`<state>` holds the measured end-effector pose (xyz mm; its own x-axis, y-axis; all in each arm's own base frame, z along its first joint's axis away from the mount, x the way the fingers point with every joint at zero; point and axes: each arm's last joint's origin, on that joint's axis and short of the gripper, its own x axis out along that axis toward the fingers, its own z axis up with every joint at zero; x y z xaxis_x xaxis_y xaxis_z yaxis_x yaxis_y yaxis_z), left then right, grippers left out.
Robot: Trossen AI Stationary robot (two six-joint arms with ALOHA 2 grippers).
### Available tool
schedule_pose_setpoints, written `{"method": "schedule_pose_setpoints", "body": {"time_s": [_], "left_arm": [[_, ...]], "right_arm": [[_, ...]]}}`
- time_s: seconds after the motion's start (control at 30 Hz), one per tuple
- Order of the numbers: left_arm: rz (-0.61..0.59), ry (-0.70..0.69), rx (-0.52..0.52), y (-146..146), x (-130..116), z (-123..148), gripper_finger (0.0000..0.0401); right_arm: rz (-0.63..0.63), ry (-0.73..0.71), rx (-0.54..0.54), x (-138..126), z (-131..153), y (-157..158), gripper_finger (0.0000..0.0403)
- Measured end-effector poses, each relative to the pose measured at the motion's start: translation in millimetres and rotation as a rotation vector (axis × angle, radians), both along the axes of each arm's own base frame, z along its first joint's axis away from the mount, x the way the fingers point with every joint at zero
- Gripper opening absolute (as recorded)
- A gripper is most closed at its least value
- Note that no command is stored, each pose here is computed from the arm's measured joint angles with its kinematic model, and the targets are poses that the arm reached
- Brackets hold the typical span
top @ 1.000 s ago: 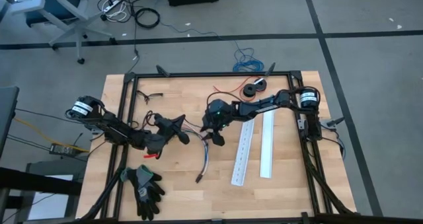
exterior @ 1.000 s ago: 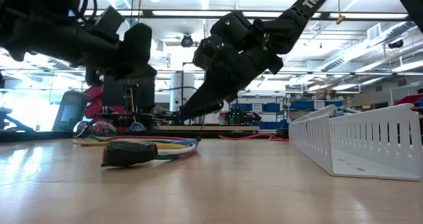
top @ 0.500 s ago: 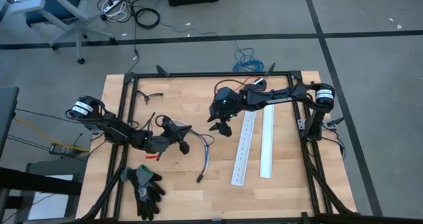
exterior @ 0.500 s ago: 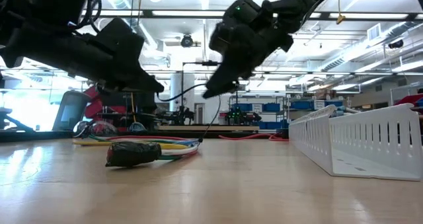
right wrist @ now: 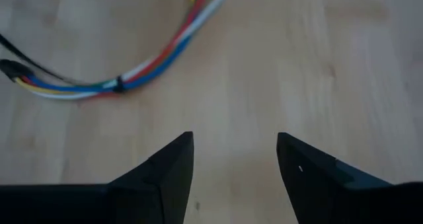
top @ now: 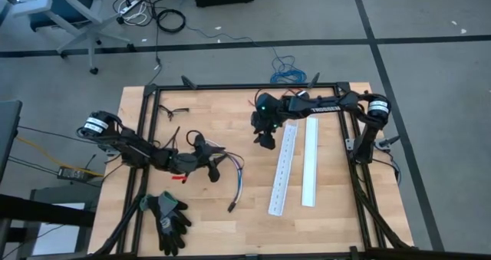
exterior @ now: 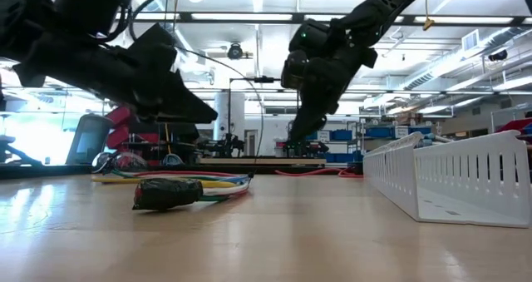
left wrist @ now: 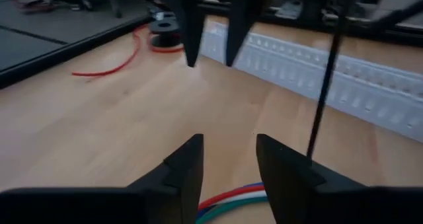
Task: Ziptie cables
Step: Put the zip tied cable wires into the white cable duct
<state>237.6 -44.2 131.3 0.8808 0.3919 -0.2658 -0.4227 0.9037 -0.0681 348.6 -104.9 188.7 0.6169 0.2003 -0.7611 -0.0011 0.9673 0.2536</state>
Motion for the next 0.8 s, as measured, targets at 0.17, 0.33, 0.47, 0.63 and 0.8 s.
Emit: {"method": "schedule_pose_setpoints", "body": {"time_s": [0.17,0.33,0.47,0.63,0.8], "left_arm": [[-0.121,-0.012,-0.003,11,6,3,0.0152],[-0.147,0.001,0.006,26,8,3,0.0152],[-0.176,-0.011,0.031,37,10,6,0.0152],[-0.245,-0.015,0.052,57,11,10,0.0152],[-0.323,0.025,0.085,80,17,20,0.0152]], "right_arm": [[-0.055,0.085,0.022,-12,-4,-14,0.0204],[-0.106,0.155,0.064,-20,-7,-19,0.0203],[-0.134,0.208,0.077,-23,-9,-18,0.0199],[-0.196,0.251,0.065,-33,-10,-11,0.0195],[-0.32,0.245,0.018,-58,-6,4,0.0191]]}}
